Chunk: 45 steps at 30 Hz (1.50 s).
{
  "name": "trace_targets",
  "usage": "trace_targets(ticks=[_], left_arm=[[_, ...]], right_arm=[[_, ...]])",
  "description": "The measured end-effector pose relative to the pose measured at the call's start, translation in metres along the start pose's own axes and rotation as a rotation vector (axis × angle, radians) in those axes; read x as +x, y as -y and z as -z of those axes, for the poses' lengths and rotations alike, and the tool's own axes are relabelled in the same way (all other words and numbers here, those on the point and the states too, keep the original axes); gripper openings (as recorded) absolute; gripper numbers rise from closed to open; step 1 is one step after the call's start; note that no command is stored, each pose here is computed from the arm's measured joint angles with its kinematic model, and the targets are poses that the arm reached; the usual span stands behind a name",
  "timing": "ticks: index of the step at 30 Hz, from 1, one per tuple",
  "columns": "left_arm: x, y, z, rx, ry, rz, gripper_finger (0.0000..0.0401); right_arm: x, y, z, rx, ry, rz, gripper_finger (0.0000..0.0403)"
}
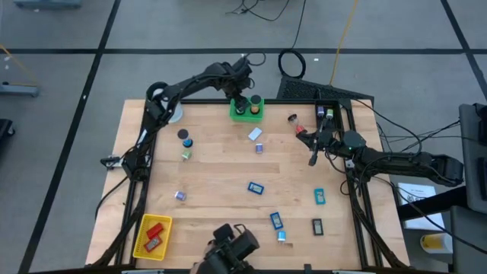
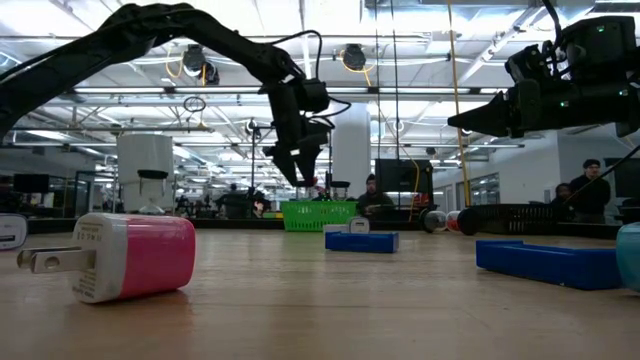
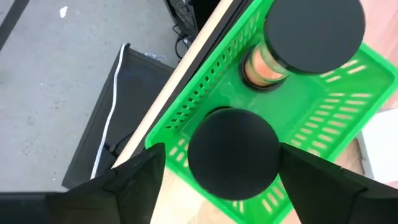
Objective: Pick & Place Office items
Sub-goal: Put the white hourglass into the green basket, then put the top blue timer into the yellow basket
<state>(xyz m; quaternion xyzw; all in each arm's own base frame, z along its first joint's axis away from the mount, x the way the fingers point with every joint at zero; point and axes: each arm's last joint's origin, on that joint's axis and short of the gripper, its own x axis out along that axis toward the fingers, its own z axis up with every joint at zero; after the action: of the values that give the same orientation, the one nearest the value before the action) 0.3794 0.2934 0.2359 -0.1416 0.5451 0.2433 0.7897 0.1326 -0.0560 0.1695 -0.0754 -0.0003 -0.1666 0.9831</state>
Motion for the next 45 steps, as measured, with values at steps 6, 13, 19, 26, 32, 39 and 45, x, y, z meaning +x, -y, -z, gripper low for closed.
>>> trace_targets(ticks=[6,13,19,26,32,39,45], left_arm=[[-0.026,-0.002,-0.001,0.032,0.045,-0.049,0.0322],[-0.069,0.003,0.000,0.045,0.111,-0.109,0.0270],[-0.083,0.036,0.003,0.126,0.243,-0.083,0.0146],[-0.068,0.074,0.052,0.171,0.524,0.032,0.0011],[-0.079,0.080,0.120,0.087,0.866,0.085,0.0026],[-0.064,0.077,0.180,0.022,0.920,0.196,0.0015],[-0.049,0.082,0.207,0.061,1.075,0.221,0.0010]], right_arm=[[0.000,0.000,0.000,0.000,0.000,0.000,0.0000],[0.000,0.000,0.000,0.000,-0.001,0.001,0.0000],[0.000,0.000,0.001,0.003,-0.007,0.008,0.0000],[0.002,0.004,-0.004,-0.019,-0.022,0.110,0.0000],[0.010,0.008,-0.017,-0.022,-0.075,0.149,0.0000],[0.016,0.013,-0.028,0.054,-0.227,0.246,0.0000],[0.024,0.015,-0.034,0.192,-0.332,0.252,0.0000]])
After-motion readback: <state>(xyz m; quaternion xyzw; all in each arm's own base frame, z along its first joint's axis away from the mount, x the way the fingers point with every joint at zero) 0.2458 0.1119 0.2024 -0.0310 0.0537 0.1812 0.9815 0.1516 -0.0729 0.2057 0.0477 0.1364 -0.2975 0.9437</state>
